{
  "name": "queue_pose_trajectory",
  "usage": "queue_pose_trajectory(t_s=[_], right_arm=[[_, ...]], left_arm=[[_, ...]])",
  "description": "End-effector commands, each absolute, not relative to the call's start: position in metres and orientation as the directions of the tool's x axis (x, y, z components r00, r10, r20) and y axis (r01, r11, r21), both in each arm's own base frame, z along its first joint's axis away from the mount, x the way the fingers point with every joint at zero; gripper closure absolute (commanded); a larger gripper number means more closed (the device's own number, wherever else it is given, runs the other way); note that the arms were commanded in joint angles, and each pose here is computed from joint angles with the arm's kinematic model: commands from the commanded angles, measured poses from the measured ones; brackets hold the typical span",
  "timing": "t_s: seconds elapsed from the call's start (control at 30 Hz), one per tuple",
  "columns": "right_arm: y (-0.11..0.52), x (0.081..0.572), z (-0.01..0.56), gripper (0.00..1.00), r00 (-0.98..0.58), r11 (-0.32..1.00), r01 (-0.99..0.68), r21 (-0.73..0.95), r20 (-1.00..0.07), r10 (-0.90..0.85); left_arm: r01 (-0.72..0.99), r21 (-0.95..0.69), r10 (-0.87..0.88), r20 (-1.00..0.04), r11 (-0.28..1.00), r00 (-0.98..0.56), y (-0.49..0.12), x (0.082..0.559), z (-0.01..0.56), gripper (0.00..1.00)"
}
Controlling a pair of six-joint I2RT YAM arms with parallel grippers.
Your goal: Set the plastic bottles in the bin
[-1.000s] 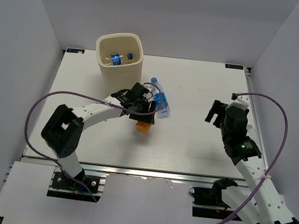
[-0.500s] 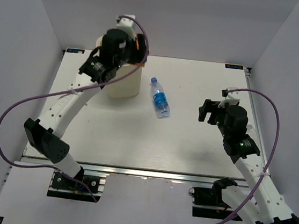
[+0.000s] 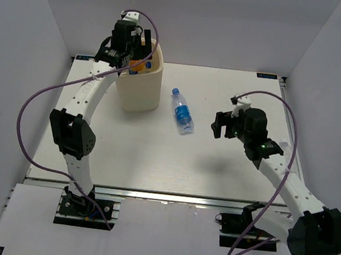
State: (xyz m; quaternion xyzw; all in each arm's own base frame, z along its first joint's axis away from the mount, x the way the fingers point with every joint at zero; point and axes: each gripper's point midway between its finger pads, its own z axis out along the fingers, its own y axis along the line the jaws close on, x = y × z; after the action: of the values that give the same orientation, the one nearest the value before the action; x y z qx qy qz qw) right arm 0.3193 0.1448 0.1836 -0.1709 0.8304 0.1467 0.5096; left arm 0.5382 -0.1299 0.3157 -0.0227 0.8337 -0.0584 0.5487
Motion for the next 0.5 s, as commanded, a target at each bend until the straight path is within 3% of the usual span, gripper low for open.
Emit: queue_pose_trajectory(t_s=[0.0,0.23,0.47], right_arm=[[0.18,0.34,0.223,0.11,-0.297,0.845,-0.531,0.056,-0.947,-0.124],[0.242,0.377,0.226,0.11,-0.251,0.772,-0.632,0.063,-0.96,-0.127],[0.29,0.422,0.167,0.11,-0.346,0.784,-0.612,0.102,-0.926,-0.15]], left_arm=[[0.025,-0.13,-0.117,-0.952,0.991,-0.283,-0.115,0.527,0.377,0.02],[0.024,-0.147,-0.136,-0.959,0.989,-0.248,-0.11,0.51,0.396,0.02],[0.037,-0.212,-0.198,-0.953,0.976,-0.23,-0.107,0.476,0.399,0.02]])
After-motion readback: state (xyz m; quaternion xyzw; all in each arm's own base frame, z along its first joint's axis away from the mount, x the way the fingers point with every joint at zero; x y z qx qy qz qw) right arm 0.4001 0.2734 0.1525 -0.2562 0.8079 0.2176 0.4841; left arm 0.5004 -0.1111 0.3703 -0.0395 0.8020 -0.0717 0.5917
